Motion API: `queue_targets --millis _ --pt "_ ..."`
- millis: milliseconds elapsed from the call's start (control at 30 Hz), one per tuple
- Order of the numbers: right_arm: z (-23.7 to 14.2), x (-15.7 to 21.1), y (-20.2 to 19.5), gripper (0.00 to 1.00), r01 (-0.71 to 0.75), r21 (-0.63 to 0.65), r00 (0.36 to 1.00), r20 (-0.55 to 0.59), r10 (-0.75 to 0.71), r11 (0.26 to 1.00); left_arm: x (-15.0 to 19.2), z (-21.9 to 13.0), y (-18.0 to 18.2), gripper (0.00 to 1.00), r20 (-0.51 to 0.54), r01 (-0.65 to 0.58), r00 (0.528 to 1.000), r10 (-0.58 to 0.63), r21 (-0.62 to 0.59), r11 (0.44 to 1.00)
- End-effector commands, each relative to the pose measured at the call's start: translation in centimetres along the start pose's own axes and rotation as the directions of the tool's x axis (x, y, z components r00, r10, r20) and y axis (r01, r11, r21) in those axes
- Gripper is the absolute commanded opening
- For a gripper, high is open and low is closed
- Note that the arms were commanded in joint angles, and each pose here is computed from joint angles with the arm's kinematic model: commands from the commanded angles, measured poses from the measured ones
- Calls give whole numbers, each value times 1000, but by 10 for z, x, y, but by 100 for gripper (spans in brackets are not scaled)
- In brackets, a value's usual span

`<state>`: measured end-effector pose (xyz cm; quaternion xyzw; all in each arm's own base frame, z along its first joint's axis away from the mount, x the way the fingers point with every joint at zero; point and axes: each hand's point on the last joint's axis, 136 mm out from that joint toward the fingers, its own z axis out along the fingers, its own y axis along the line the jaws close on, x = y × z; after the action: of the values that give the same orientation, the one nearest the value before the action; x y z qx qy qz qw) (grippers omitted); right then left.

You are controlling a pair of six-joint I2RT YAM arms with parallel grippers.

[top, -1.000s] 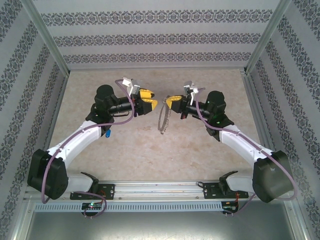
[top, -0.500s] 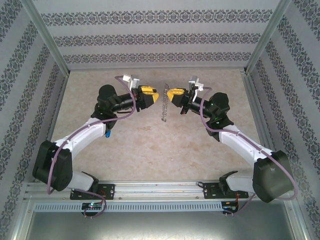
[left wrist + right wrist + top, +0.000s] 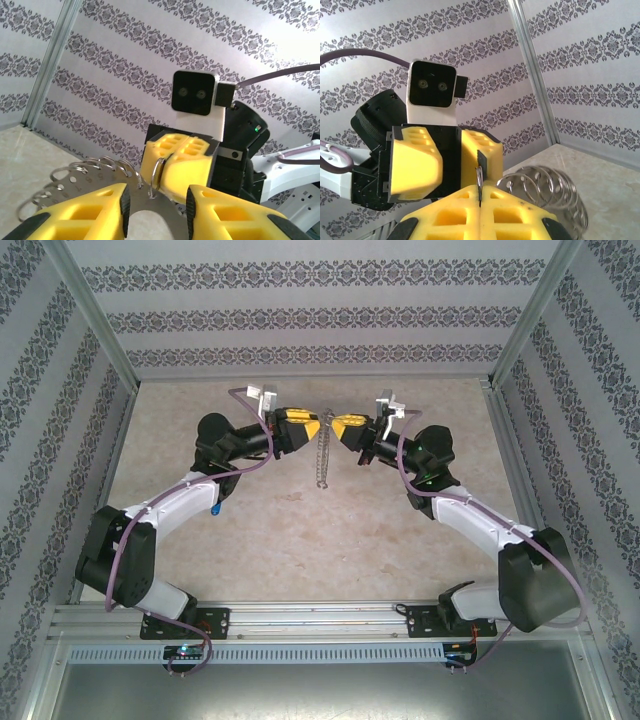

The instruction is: Put the keys on the keyring

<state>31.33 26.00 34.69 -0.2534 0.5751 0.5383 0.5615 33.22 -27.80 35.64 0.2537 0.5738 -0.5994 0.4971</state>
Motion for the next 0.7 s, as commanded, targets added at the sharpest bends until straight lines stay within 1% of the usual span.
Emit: queue_targets --millis 0,333,467,667 --pt "4 -23 19 0 60 -64 996 72 -56 996 -15 3 -16 35 39 -47 998 44 76 996" --pt "7 -23 19 0 42 -84 996 78 -35 996 -14 11 -23 33 36 -29 999 25 126 992" --pt "8 -21 19 0 36 -89 997 78 -29 995 -15 13 -23 33 35 -25 999 20 131 991" --pt "8 -20 19 0 34 -93 996 80 -26 995 -12 17 -25 30 29 -21 999 17 143 990"
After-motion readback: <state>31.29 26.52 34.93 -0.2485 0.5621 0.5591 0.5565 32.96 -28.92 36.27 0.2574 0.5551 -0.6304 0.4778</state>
